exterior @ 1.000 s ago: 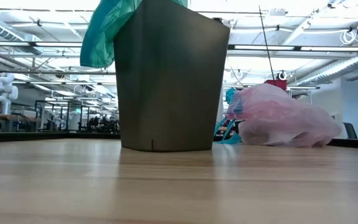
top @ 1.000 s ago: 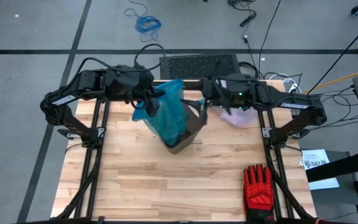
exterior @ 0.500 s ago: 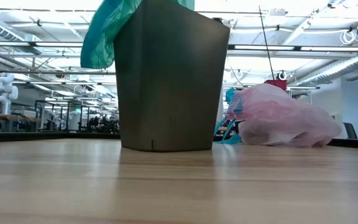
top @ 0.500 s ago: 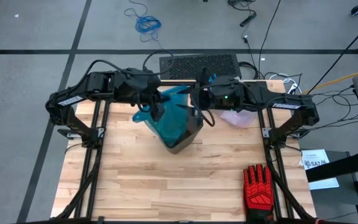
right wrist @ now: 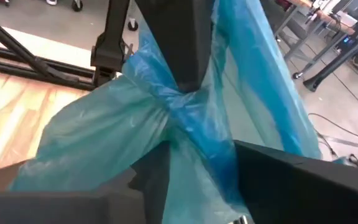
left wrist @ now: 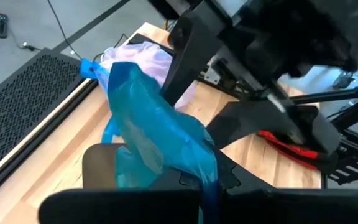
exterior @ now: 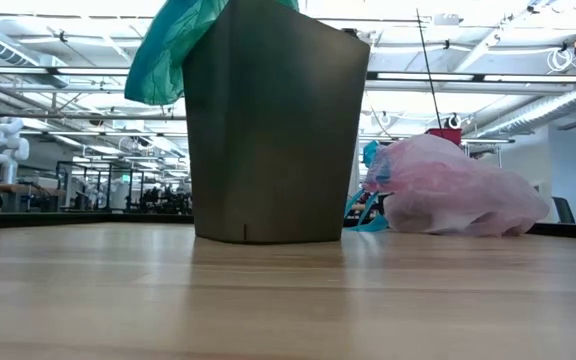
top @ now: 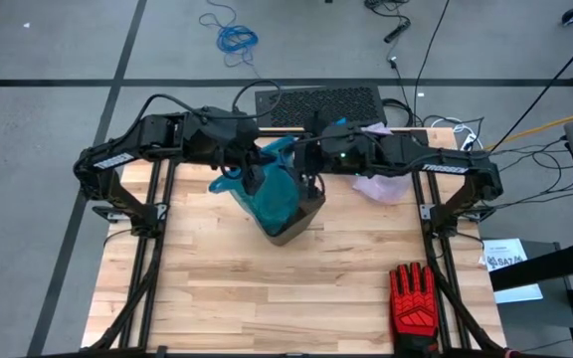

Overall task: Place trash/remove bag and relplace
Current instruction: Insert a new trash bag into the bin

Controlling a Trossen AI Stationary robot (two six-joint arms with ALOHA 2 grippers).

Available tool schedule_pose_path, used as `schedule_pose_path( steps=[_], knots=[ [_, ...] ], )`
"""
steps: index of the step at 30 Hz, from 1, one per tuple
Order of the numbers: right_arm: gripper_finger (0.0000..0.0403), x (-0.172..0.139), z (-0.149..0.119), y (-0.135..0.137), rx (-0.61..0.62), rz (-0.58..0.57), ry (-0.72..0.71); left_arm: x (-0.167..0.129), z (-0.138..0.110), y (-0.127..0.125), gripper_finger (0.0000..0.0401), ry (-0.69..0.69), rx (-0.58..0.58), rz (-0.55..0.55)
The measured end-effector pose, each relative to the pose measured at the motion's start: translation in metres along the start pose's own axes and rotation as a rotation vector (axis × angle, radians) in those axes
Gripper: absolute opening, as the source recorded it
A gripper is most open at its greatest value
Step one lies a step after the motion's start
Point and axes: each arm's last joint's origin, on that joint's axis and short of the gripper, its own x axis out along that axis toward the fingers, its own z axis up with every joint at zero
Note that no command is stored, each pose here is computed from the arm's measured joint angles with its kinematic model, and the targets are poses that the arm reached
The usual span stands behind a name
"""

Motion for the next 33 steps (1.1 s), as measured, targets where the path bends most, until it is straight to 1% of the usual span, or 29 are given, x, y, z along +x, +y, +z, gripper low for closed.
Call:
schedule_pose_path(
  steps=[3, 7, 8, 9, 11, 14, 21, 27, 30, 33],
  knots=[
    [0.0123, 0.003, 0.0, 0.0, -0.002, -0.005, -0.003, 0.0, 0.0, 0.0, 0.0, 0.003, 0.0, -0.002],
    [0.0032, 0.005, -0.002, 0.002, -0.004, 0.002, 0.011, 0.0, 0.0, 0.0, 0.0, 0.002, 0.0, 0.002],
    [0.0017, 0.004, -0.001, 0.003, -0.003, 0.003, 0.01, 0.0, 0.0, 0.0, 0.0, -0.003, 0.0, 0.013],
    [0.001, 0.003, -0.001, 0.003, -0.002, 0.003, 0.007, 0.0, 0.0, 0.001, 0.0, -0.009, -0.001, 0.027],
    [0.0009, 0.002, -0.001, 0.002, 0.007, 0.003, 0.007, 0.0, 0.001, 0.001, 0.0002, -0.018, 0.0, 0.044],
    [0.0002, -0.001, -0.001, 0.002, 0.006, 0.007, 0.017, -0.003, 0.001, 0.002, 0.0015, -0.026, -0.001, 0.051],
    [0.0, -0.01, 0.0, -0.001, -0.003, 0.007, 0.015, -0.015, 0.002, 0.004, 0.0066, -0.052, 0.001, 0.043],
    [0.0, -0.015, 0.001, -0.002, -0.043, 0.008, 0.01, -0.018, 0.002, 0.004, 0.0104, -0.054, 0.002, 0.042],
    [0.0, -0.016, 0.001, 0.0, -0.08, 0.045, 0.004, -0.018, 0.001, 0.005, 0.0111, -0.047, 0.049, 0.049],
    [0.0, -0.017, -0.001, 0.004, -0.106, 0.081, 0.016, -0.017, 0.001, 0.007, 0.0108, -0.052, 0.05, 0.079]
  ],
)
